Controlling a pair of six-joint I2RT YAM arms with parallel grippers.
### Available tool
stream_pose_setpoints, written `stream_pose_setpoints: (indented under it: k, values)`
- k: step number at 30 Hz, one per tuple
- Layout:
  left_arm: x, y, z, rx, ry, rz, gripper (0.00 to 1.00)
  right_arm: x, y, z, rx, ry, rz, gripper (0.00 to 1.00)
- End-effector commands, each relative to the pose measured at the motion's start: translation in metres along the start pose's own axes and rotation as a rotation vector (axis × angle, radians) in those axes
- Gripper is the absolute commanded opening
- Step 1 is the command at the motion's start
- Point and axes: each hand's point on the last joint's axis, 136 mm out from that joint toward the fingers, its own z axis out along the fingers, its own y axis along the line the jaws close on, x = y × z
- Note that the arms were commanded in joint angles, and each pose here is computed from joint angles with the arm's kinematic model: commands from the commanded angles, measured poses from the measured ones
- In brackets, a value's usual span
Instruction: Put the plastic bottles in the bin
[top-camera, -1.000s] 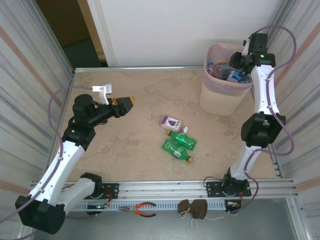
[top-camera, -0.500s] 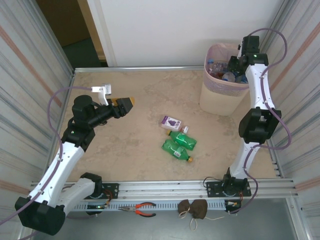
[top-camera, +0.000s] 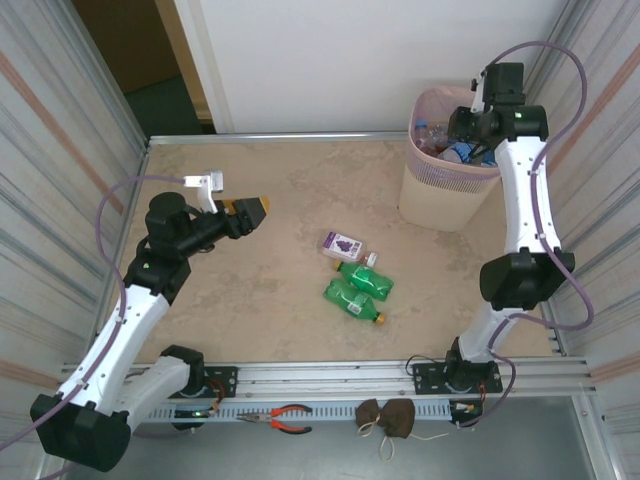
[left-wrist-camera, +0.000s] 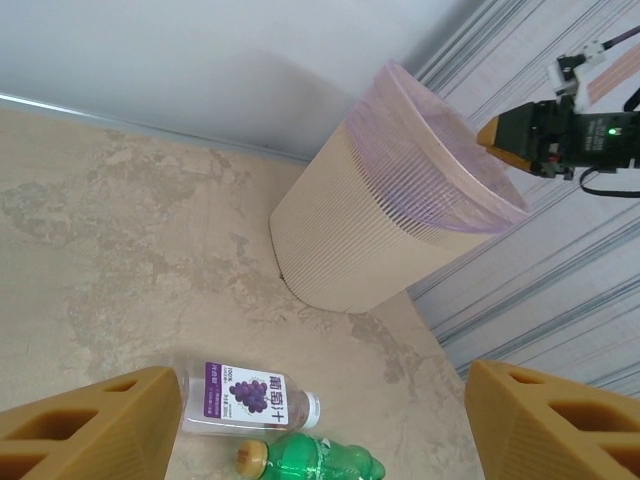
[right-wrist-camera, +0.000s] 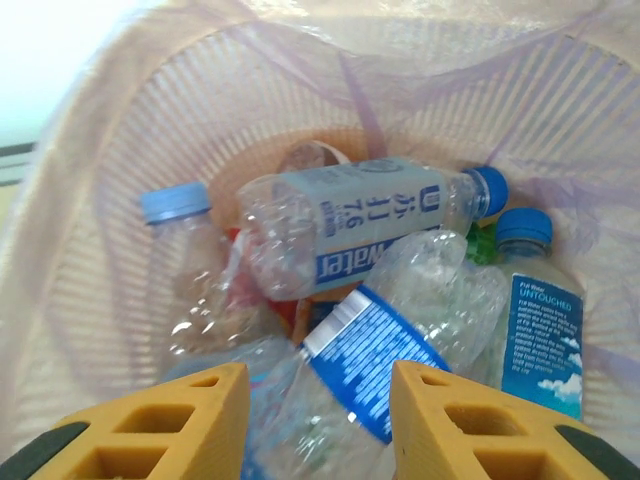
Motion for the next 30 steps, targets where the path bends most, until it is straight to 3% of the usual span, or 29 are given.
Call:
stream_pose_setpoints:
  k: [1,10,22,30]
  values:
    - [-0.004,-0.006,-0.004,0.023,-0.014,0.015,0.75,0.017,0.016,-0.025,-0.042,0.022,-0.048,0.40]
    - [0.007,0.001,-0.002,0.005,0.029,0.025,0.75,0.056,0.074,-0.072,-0.177,0.015,-0.155,0.43]
    - [0.014,-0.014,-0.011,0.040,0.132,0.258,0.75,0.178,0.151,-0.077,-0.372,0.161,-0.456,0.48]
    - [0.023,-0.015,-0.015,0.052,0.165,0.280,0.75,0.264,0.181,-0.068,-0.396,0.331,-0.569,0.47]
